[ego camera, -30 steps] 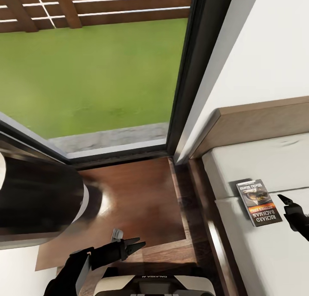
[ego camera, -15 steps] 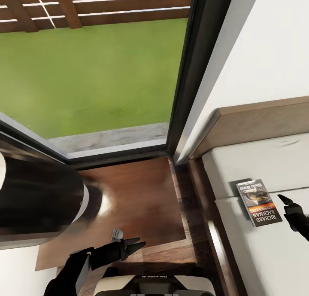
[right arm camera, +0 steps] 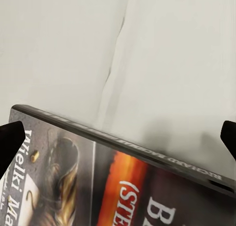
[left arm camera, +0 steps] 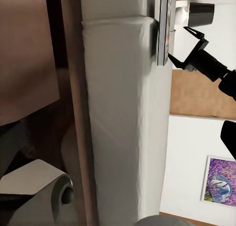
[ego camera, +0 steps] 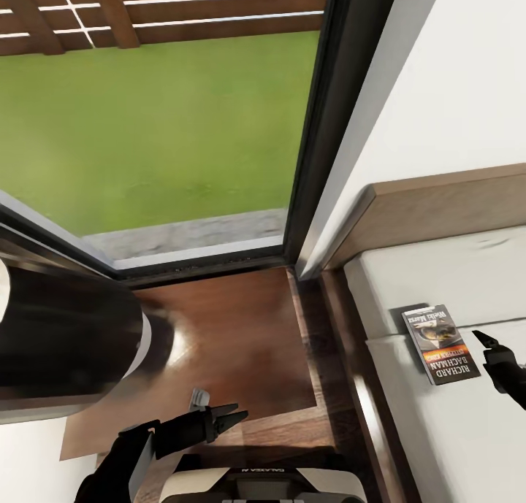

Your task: In the bedroom, move the book from the bed onto either nightstand, and place the two sandals side by side next to the bed.

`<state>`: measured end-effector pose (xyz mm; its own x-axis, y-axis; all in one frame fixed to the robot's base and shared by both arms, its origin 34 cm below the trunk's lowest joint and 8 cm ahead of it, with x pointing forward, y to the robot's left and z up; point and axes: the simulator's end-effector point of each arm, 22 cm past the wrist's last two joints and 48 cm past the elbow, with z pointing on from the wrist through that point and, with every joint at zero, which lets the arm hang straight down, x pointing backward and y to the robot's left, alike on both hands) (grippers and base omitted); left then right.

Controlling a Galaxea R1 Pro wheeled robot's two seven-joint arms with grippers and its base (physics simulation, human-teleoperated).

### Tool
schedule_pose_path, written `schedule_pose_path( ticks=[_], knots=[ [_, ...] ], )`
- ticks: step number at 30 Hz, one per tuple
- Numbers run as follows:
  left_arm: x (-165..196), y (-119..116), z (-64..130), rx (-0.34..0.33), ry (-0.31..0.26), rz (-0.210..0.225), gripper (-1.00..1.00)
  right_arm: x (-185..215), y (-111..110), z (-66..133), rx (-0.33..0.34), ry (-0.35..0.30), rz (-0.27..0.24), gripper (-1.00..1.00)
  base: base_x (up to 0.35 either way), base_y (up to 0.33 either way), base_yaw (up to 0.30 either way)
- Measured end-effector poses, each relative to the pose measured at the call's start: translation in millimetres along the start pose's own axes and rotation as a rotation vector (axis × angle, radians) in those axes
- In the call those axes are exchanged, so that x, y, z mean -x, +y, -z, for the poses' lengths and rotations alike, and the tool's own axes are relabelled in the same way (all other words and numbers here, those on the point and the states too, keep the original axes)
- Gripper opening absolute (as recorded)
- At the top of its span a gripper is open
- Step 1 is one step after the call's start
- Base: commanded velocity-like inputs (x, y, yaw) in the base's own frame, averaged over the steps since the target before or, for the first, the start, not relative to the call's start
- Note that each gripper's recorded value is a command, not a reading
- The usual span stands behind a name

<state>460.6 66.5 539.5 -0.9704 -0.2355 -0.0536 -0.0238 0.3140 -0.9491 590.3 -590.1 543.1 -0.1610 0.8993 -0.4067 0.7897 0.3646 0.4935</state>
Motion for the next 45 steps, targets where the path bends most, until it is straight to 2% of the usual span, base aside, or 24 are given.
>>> schedule_pose_path(
  ticks=[45],
  knots=[
    [0.2, -0.1, 0.0, 0.0, -0.001, 0.002, 1.0, 0.2, 0.6, 0.0, 0.001, 0.0, 0.0, 1.0, 0.0, 0.01, 0.0]
  ],
)
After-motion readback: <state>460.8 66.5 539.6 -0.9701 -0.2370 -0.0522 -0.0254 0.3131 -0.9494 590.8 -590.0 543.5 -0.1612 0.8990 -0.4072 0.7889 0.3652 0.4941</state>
